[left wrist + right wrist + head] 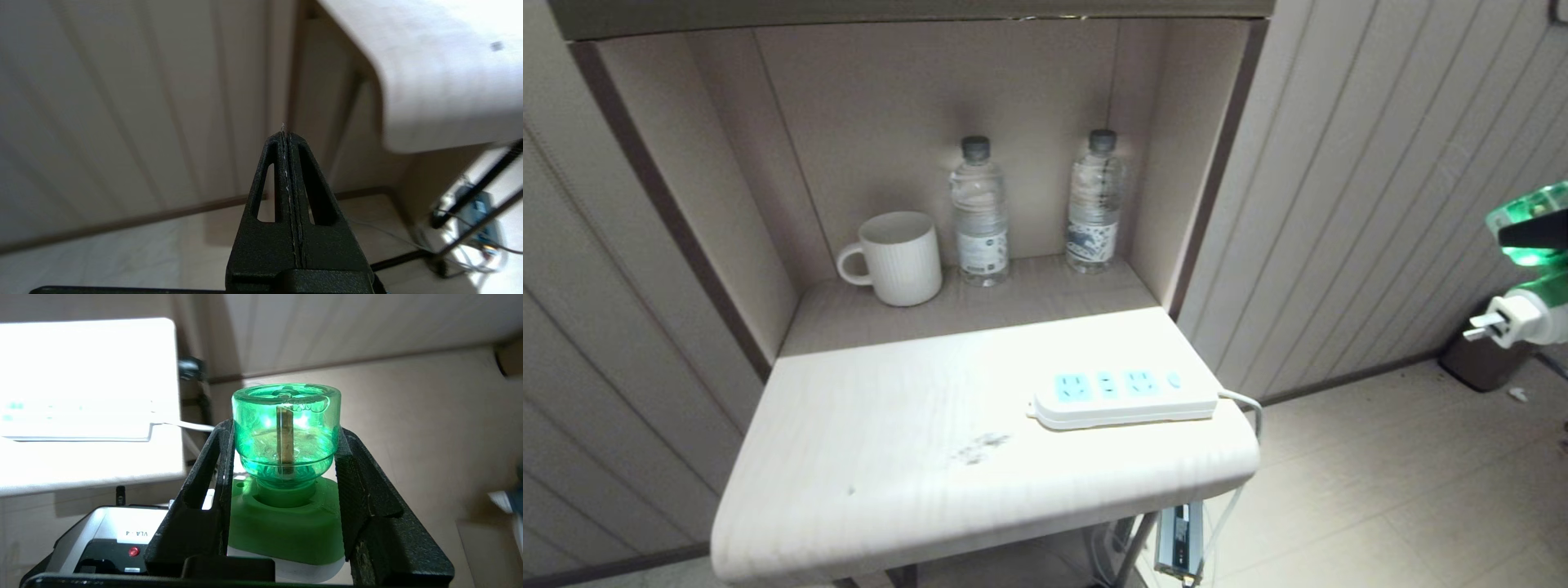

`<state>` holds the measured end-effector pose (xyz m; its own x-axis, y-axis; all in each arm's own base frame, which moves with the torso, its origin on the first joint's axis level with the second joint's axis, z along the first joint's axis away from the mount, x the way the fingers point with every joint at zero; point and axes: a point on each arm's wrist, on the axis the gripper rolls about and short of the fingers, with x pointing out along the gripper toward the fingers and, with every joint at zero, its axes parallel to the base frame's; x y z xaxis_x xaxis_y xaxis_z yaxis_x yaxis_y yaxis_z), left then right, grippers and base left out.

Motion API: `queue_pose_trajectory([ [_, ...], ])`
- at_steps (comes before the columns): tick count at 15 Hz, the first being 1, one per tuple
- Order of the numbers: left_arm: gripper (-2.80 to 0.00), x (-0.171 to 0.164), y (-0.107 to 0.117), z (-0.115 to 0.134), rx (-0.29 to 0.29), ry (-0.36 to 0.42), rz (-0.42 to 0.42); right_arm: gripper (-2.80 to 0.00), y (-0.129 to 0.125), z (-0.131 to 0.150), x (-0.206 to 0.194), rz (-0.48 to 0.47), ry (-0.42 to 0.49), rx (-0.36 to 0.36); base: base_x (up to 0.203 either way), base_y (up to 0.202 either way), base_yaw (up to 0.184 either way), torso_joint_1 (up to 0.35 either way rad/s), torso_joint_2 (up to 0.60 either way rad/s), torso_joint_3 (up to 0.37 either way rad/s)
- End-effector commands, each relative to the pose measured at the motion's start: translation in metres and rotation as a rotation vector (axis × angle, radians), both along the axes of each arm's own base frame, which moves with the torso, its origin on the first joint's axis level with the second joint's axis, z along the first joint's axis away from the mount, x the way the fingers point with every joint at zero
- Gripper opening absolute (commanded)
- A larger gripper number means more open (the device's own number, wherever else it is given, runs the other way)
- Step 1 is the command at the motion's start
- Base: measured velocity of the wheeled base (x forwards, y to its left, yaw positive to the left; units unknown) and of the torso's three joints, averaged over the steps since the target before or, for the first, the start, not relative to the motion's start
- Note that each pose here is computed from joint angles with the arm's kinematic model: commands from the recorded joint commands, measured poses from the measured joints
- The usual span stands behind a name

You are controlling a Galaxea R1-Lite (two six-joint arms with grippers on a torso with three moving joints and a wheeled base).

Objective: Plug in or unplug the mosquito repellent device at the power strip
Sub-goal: Insert the plug into the socket

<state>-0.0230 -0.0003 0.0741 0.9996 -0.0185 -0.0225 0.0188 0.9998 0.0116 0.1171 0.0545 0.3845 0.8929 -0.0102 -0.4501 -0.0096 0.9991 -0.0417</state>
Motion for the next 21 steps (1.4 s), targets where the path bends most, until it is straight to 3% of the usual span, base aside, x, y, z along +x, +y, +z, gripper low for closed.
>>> queue_pose_trajectory([
  [1, -2.80, 0.000, 0.000, 0.000, 0.000, -0.001, 0.000, -2.80, 0.001, -0.003, 0.002, -0.005, 0.017, -0.011, 0.004, -0.011, 0.173, 0.002, 0.00, 0.003],
  [6, -2.80, 0.000, 0.000, 0.000, 0.000, -0.001, 0.000, -2.80, 0.006, -0.012, 0.013, -0.009, -0.007, -0.002, -0.001, -0.007, 0.141, 0.002, 0.00, 0.002],
  [15, -2.80, 0.000, 0.000, 0.000, 0.000, 0.002, 0.000, -2.80, 0.010, -0.009, 0.018, 0.001, -0.068, 0.022, 0.000, 0.000, 0.000, 0.000, 0.00, 0.000],
  [21, -2.80, 0.000, 0.000, 0.000, 0.000, 0.000, -0.001, -2.80, 0.018, -0.017, 0.019, 0.037, -0.034, -0.014, 0.000, 0.000, 0.000, 0.000, 0.00, 0.000],
])
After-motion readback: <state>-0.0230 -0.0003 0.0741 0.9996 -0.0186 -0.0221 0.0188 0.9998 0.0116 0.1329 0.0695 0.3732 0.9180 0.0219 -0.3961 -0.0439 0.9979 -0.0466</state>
